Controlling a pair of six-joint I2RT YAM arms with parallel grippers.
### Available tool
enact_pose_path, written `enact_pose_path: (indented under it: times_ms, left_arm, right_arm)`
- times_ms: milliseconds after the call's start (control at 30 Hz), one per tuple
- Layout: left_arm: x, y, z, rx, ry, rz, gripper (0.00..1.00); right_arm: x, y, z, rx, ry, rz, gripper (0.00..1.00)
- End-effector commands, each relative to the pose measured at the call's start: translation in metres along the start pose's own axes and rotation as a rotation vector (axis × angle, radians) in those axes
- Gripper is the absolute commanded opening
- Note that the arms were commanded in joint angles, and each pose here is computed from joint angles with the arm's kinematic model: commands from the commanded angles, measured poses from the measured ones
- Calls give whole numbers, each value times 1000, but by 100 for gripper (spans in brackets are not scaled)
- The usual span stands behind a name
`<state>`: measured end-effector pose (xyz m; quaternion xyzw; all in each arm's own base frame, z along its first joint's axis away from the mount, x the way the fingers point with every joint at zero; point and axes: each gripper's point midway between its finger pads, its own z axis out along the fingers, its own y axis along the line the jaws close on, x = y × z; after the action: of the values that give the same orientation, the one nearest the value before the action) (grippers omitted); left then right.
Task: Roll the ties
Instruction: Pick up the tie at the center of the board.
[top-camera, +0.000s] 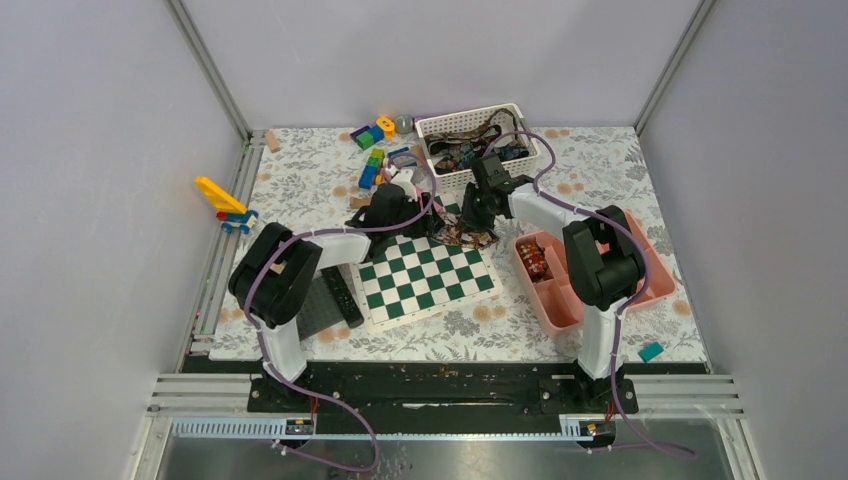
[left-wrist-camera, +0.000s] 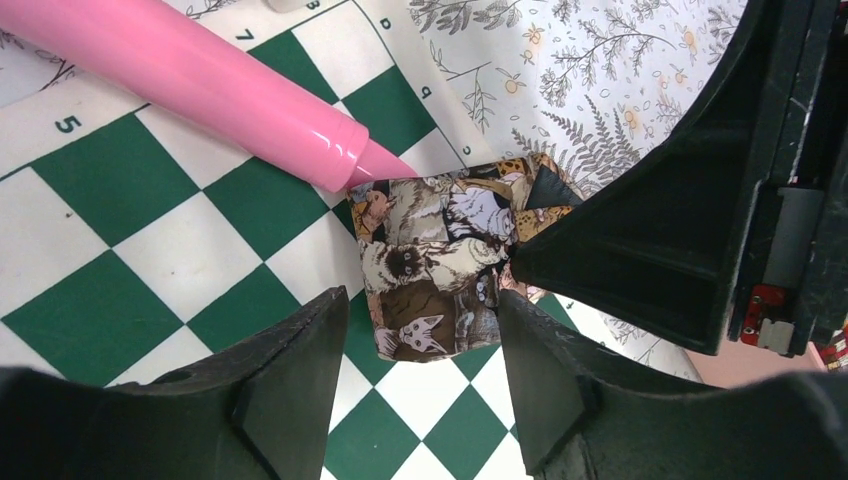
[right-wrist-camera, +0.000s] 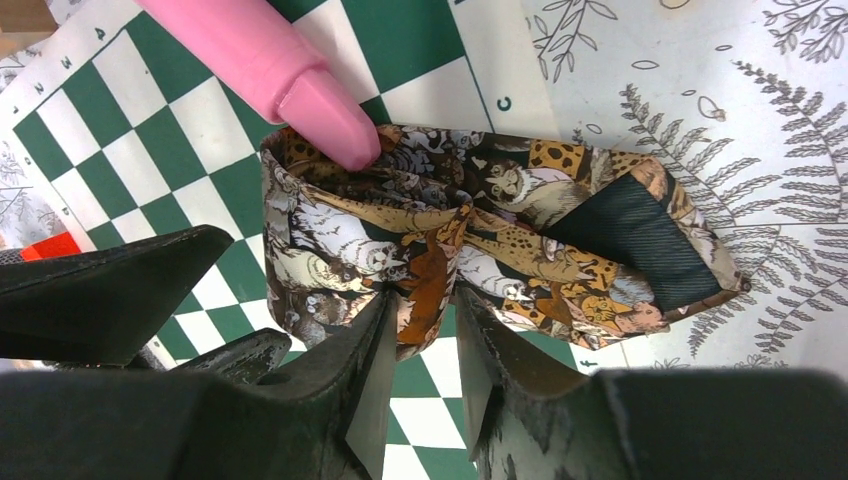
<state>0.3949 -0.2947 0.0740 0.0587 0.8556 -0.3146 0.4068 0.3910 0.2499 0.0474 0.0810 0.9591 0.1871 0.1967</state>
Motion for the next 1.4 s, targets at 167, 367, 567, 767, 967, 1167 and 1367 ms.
enact_pose_path:
  times_ms: [167,367,567,767,967,1167,1367]
  left_arm:
    - [-22,-24,10,111,-51,-12,63]
    - [-17,-22,13,111,-43,-33,68]
    - [-15,-21,18,113,-38,-49,72]
    - [-12,-30,22,168,-25,-72,74]
    - [-6,-30,23,179,-14,-87,74]
    - [-12,-33,16,179,-35,-87,74]
    - [-29,-30,5,125,-82,-72,74]
  right_arm:
    - [4,-15,-2,89,1,-29,35]
    - [6,-22,-2,117,9,-28,34]
    - [8,-24,-2,129,17,-29,35]
    - [8,-28,-3,141,20,-26,35]
    - [6,-30,-6,141,17,-20,34]
    - [0,-13,-18,48,-27,-28,36]
    - [-10,13,-40,-77,-85,-24,38]
